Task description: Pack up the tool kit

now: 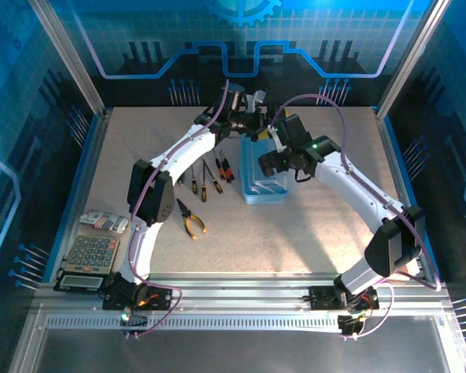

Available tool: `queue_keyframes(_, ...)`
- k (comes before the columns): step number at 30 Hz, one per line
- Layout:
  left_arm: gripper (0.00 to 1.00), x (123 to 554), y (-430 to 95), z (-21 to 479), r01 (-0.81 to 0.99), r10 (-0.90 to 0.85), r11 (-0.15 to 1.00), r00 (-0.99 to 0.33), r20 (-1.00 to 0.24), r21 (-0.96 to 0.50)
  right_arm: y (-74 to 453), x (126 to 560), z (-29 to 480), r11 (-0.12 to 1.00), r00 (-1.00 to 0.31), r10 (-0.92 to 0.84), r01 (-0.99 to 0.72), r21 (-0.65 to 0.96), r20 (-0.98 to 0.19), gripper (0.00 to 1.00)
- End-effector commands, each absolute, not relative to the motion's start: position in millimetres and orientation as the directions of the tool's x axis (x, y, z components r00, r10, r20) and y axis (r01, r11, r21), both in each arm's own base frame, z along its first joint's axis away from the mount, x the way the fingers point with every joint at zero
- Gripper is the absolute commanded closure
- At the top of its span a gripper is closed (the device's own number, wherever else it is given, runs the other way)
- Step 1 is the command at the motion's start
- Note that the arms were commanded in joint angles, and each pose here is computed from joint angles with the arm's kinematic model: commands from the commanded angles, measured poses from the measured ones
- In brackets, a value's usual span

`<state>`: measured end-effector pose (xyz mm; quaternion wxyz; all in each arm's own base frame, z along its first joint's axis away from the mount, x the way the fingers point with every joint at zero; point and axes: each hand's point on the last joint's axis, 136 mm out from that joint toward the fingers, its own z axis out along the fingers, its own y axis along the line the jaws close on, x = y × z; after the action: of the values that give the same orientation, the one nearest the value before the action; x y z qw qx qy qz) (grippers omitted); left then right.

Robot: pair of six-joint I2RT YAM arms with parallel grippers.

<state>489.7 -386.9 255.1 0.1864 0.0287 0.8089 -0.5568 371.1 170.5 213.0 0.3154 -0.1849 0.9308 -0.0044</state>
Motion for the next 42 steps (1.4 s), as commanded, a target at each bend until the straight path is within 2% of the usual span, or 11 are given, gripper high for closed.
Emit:
queue_keyframes(1, 0.01, 483, -394, 274, 0.293, -0.129, 0.344, -0.926, -0.354, -0.892, 169, 372, 221, 0.936, -0.733, -0.344, -0.318, -0.151, -0.587, 0.05)
queue_keyframes(4, 0.01, 481, -390, 271, 0.298, -0.120, 0.367, -0.924, -0.362, -0.881, 167, 372, 222, 0.939, -0.734, -0.337, -0.310, -0.152, -0.589, 0.12)
queue_keyframes(9, 0.01, 486, -369, 270, 0.292, -0.142, 0.404, -0.916, -0.374, -0.867, 167, 370, 225, 0.941, -0.733, -0.331, -0.304, -0.148, -0.594, 0.20)
queue_keyframes(17, 0.00, 491, -314, 264, 0.259, -0.195, 0.510, -0.894, -0.403, -0.820, 163, 372, 230, 0.948, -0.733, -0.311, -0.281, -0.147, -0.605, 0.25)
queue_keyframes(23, 0.01, 477, -254, 218, 0.161, -0.185, 0.726, -0.891, -0.415, -0.669, 160, 372, 231, 0.960, -0.737, -0.263, -0.267, -0.090, -0.622, 0.26)
queue_keyframes(27, 0.01, 459, -228, 173, 0.086, -0.144, 0.835, -0.919, -0.367, -0.544, 158, 374, 234, 0.966, -0.738, -0.217, -0.258, -0.030, -0.639, 0.27)
queue_keyframes(33, 0.01, 440, -221, 130, 0.025, -0.140, 0.864, -0.948, -0.287, -0.503, 153, 375, 236, 0.970, -0.745, -0.167, -0.240, 0.025, -0.646, 0.28)
queue_keyframes(42, 0.01, 446, -240, 104, 0.030, -0.113, 0.861, -0.962, -0.247, -0.508, 151, 373, 238, 0.968, -0.750, -0.115, -0.231, 0.095, -0.652, 0.28)
